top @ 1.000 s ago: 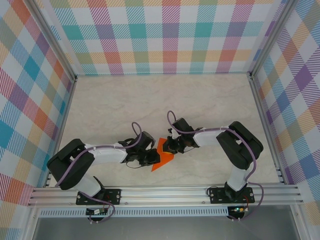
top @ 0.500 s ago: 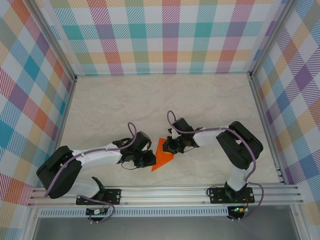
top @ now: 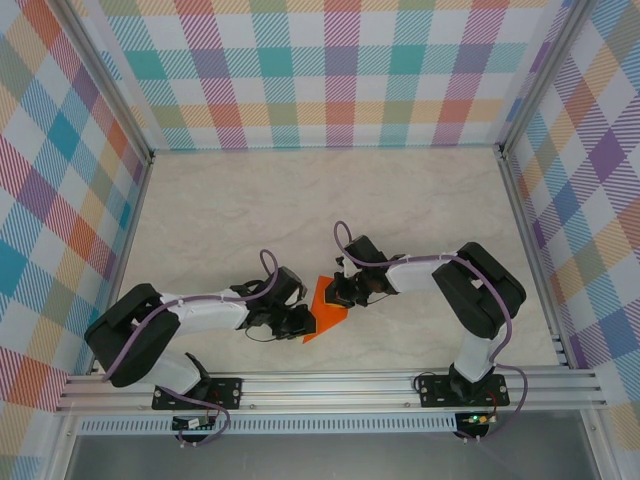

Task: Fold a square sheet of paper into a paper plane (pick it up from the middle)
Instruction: Fourth fold the wing at the center of the table.

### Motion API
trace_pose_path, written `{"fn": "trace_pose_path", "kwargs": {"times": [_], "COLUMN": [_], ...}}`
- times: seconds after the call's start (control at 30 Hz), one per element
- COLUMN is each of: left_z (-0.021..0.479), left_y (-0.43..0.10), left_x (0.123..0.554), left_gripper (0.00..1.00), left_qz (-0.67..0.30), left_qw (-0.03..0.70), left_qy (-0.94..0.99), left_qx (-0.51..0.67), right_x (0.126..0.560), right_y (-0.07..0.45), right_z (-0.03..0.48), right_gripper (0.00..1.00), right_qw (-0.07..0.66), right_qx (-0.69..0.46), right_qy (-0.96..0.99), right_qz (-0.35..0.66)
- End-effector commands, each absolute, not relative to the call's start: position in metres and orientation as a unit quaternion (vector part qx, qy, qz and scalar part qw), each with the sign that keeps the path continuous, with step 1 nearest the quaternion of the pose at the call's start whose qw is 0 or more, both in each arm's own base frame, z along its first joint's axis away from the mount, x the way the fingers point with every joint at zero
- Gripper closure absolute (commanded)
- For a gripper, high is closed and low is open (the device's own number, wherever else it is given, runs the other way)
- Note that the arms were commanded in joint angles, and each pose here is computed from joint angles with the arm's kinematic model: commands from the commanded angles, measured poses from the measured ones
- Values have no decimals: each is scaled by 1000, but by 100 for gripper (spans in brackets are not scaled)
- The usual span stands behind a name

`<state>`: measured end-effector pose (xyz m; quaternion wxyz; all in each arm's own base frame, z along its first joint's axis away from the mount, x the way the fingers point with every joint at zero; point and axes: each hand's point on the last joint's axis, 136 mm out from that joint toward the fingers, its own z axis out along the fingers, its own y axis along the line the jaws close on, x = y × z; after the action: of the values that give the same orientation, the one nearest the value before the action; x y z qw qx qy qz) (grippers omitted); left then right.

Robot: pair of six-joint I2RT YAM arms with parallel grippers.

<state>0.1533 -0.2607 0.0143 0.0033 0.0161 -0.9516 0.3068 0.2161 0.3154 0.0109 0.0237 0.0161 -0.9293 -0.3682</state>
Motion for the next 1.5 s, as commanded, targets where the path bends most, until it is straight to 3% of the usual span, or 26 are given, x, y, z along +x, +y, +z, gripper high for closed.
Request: {"fn": "trace_pose_path", "kwargs": {"times": [0.0, 0.33, 0.63, 0.9, 1.07, 1.2, 1.47], "left_z": [-19, -10, 44, 48, 21, -7, -21], "left_y": [-223, -197, -237, -276, -265, -229, -196], "left_x": [120, 100, 143, 161, 140, 114, 95], "left_gripper": [83, 80, 80, 80, 80, 80, 81], "left_qz": [237, 200, 277, 344, 313, 231, 177], "left_qw": [61, 75, -9, -7, 46, 88, 99], "left_qy": [-969, -977, -961, -939, -949, -969, -979], "left_qx": [35, 19, 11, 7, 3, -1, 9], "right_x": [188, 188, 188, 186, 184, 184, 186], "right_y": [263, 262, 262, 260, 259, 258, 259], "right_z": [-56, -58, -57, -58, -61, -62, -61], "right_gripper": [92, 92, 92, 92, 92, 92, 92], "right_qw": [70, 70, 72, 74, 78, 79, 77], "right_qx": [-33, -34, -33, -34, -37, -37, -34], "right_qy": [-971, -971, -972, -972, -973, -973, -974], "right_qz": [-227, -224, -222, -219, -216, -215, -212]}}
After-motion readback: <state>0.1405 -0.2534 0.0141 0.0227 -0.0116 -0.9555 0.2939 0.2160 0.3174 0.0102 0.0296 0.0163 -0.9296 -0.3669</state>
